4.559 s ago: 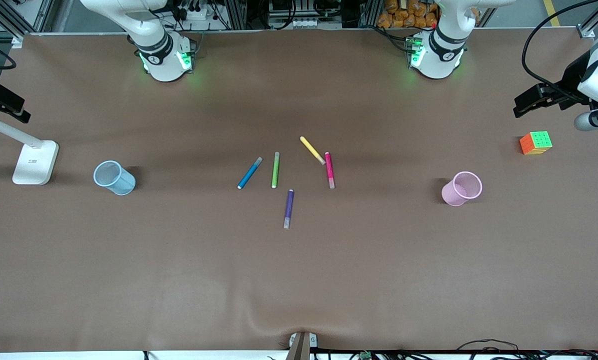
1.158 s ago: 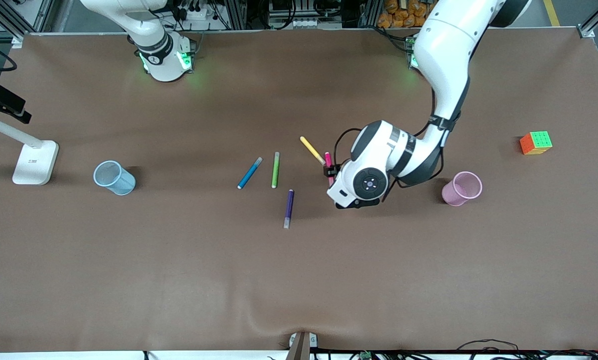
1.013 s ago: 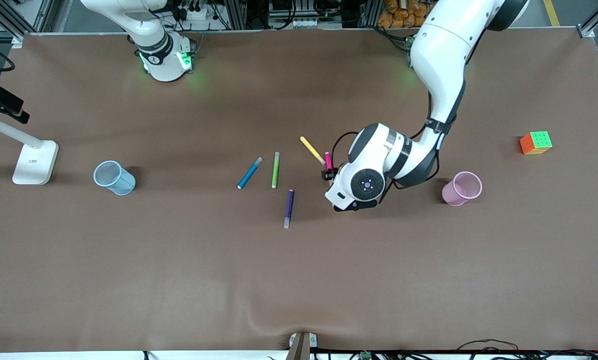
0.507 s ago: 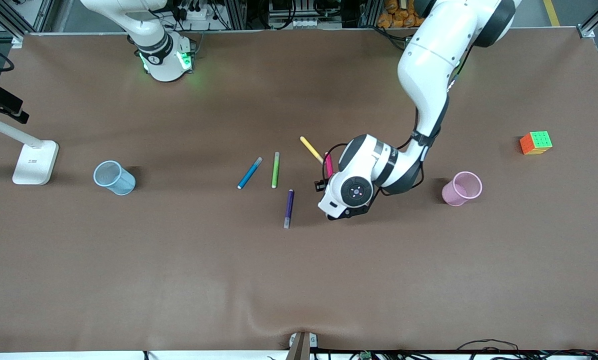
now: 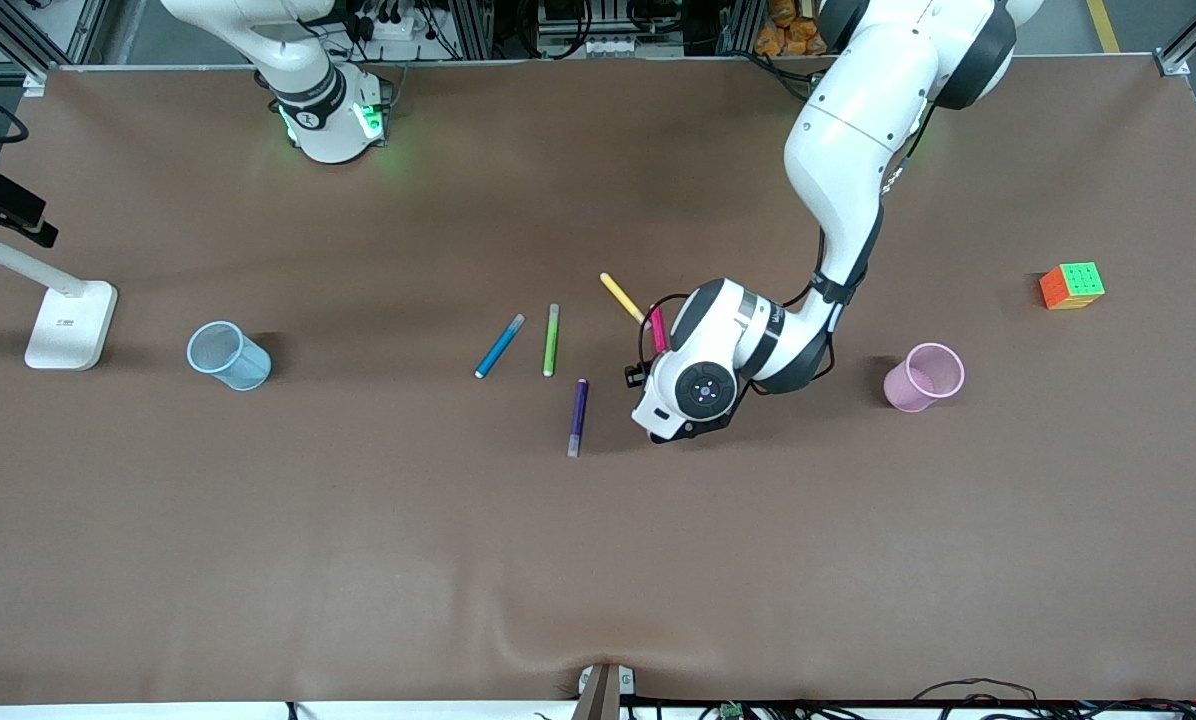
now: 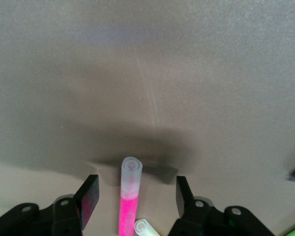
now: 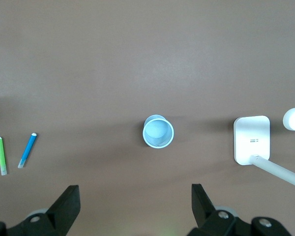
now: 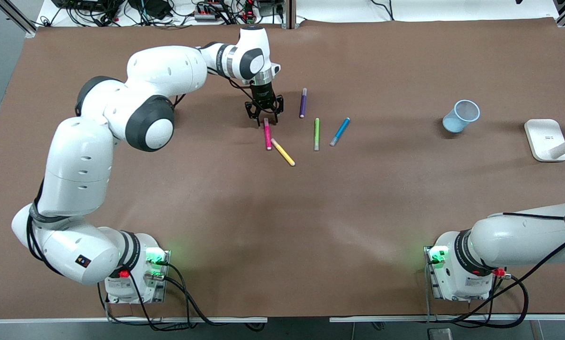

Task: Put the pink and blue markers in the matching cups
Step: 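Close the left gripper on the pink marker and lift it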

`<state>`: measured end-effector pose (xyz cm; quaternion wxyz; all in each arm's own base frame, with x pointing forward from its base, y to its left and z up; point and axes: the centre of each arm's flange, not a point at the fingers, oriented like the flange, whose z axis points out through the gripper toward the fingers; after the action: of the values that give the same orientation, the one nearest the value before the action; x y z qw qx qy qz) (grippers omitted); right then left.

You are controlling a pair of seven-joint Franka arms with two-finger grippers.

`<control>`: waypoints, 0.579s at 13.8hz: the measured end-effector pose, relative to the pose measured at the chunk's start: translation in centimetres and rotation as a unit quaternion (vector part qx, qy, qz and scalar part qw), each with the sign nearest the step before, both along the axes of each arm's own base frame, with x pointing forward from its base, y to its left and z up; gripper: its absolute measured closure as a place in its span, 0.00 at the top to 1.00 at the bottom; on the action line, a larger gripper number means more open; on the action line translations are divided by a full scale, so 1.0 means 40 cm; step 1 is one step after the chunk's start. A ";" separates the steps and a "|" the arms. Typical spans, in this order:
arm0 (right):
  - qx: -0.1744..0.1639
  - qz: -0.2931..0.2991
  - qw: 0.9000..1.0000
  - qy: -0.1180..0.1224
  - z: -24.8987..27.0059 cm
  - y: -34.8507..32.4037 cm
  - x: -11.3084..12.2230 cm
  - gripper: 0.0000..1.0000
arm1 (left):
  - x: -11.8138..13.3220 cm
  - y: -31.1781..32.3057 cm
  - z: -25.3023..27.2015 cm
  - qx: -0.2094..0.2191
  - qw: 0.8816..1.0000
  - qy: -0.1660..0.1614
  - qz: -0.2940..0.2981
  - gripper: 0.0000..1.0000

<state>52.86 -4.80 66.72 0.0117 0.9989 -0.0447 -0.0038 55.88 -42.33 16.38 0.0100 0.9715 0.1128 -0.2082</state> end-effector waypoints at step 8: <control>0.000 0.000 1.000 0.000 0.000 0.000 0.000 1.00 | -0.001 -0.001 -0.001 0.000 1.000 0.000 -0.001 0.19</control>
<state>52.86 -4.80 66.72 0.0117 0.9989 -0.0447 -0.0038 55.86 -42.37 16.34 0.0101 0.9715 0.1122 -0.2085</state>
